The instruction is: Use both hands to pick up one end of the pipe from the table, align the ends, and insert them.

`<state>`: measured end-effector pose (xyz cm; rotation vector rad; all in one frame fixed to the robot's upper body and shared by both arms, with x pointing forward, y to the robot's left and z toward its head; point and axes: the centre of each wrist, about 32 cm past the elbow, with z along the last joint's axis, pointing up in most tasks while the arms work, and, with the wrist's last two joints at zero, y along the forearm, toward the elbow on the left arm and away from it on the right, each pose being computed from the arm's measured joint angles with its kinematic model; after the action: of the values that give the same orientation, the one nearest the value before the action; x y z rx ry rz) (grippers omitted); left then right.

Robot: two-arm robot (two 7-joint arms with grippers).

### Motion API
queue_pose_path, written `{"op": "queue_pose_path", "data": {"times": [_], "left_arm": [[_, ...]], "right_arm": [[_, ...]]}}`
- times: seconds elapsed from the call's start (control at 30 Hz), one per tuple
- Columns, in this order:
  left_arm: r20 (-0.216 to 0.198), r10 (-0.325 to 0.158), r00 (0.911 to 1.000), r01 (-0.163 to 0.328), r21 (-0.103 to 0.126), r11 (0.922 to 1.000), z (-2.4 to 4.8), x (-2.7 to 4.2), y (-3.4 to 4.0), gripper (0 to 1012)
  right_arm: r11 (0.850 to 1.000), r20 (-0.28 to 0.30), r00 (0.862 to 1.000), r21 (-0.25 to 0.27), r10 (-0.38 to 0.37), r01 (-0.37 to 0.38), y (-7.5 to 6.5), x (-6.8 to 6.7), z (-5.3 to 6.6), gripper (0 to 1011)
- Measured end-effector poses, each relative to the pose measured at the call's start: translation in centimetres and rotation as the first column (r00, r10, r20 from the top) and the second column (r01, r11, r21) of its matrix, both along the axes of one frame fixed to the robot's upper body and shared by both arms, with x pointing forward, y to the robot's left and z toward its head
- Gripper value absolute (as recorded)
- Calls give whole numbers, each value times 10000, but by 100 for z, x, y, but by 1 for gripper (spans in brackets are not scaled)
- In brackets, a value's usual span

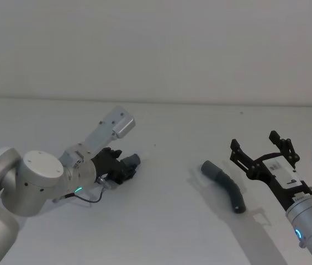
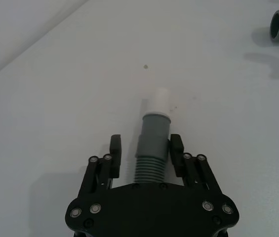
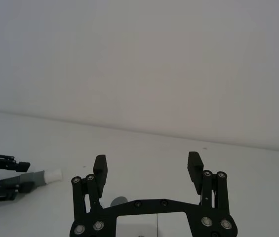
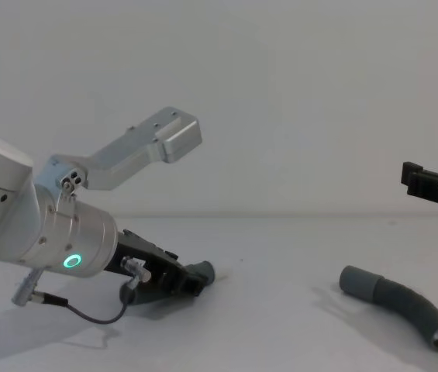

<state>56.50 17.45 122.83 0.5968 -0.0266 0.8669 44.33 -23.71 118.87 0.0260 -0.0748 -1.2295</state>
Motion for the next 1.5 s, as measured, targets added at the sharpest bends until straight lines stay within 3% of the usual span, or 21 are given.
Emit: {"op": "queue_pose_path", "data": {"times": [0.17,0.3,0.67,0.9,1.2,1.5], "left_arm": [[-8,2,10000,-2,1,10000,-3,5,-1,435],[-7,2,10000,-2,2,10000,-5,7,-2,365],[-12,1,10000,-1,6,10000,-8,11,-1,360],[-13,0,10000,0,4,10000,-7,13,-3,360],[-20,3,10000,-3,4,10000,-9,13,-3,360],[-21,4,10000,-4,3,10000,-9,14,-3,360]], "right_arm": [[10000,0,10000,0,0,0,0,0,0,1000],[10000,0,10000,0,0,0,0,0,0,1000],[10000,-17,10000,-23,24,-24,-2,0,-2,1001],[9984,-268,9990,-421,369,-380,-28,7,-1,1000],[9835,-1132,9875,-1309,1100,-1246,-75,47,41,1000],[9626,-2270,9619,-1865,1523,-1964,-116,139,122,1000]]}}
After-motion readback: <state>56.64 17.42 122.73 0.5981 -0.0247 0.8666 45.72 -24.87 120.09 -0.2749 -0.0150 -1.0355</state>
